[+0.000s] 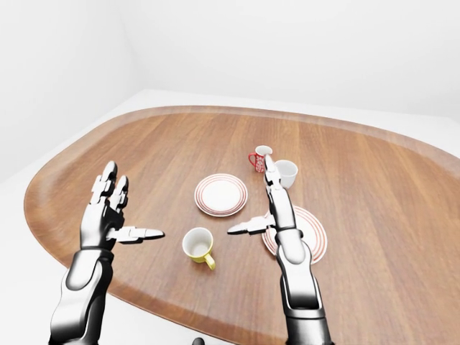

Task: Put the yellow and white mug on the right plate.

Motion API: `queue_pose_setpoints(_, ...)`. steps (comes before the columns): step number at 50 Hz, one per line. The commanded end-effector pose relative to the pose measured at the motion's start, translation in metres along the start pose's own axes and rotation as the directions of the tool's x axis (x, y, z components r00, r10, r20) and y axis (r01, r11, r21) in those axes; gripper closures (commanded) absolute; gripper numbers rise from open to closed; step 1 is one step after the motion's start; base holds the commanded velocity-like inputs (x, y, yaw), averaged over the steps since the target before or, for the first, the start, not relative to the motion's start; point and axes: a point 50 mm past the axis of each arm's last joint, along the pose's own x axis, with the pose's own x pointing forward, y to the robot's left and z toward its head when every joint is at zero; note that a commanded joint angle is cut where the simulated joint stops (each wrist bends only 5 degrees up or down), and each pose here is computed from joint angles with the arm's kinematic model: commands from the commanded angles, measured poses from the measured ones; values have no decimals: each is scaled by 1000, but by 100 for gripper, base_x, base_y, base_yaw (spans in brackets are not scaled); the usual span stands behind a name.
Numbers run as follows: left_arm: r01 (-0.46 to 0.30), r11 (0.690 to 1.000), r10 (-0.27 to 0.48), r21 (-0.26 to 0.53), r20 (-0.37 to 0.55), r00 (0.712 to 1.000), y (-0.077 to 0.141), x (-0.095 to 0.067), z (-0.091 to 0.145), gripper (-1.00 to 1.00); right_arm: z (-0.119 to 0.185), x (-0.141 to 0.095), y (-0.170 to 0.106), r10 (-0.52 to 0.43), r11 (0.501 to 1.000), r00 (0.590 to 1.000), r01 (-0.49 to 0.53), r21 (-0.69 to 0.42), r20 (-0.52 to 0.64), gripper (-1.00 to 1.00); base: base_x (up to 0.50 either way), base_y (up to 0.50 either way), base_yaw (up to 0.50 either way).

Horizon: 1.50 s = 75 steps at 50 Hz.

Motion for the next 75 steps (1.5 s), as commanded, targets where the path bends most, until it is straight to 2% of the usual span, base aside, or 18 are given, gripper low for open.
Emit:
queue_pose_setpoints(1, -28, 1000, 28, 13, 26, 999, 12, 3, 6, -100, 17, 18, -2, 17, 996, 998, -11, -89, 61, -100, 0, 0, 0)
queue_pose_setpoints(16, -86, 996, 83, 27, 82, 993, 35, 7, 20, -100, 44, 40, 8, 55, 979, 988, -24, -204, 147, -100, 0, 0, 0)
queue_pose_setpoints(26, -118, 992, 114, 36, 102, 988, 47, 8, 25, -100, 40, 58, 12, 40, 961, 993, -8, -278, 110, -100, 0, 0, 0)
queue_pose_setpoints(27, -153, 987, 146, 52, 119, 982, 57, 7, 30, -100, 26, 74, 23, 20, 894, 999, 4, -448, 48, -100, 0, 0, 0)
queue_pose_setpoints(28, -154, 987, 146, 54, 122, 982, 58, 7, 31, -100, 23, 77, 23, 12, 885, 999, 6, -466, 36, -100, 0, 0, 0)
queue_pose_setpoints(52, -154, 986, 146, 56, 127, 981, 58, 6, 32, -100, 5, 85, 28, -10, 846, 999, -14, -532, -43, -100, 0, 0, 0)
queue_pose_setpoints(61, -154, 987, 146, 56, 124, 981, 58, 6, 31, -100, -5, 85, 37, 28, 835, 995, -77, -545, -98, -100, 0, 0, 0)
queue_pose_setpoints(75, -154, 986, 147, 58, 119, 982, 59, 7, 30, -100, -10, 82, 44, 87, 850, 987, -146, -507, -138, -100, 0, 0, 0)
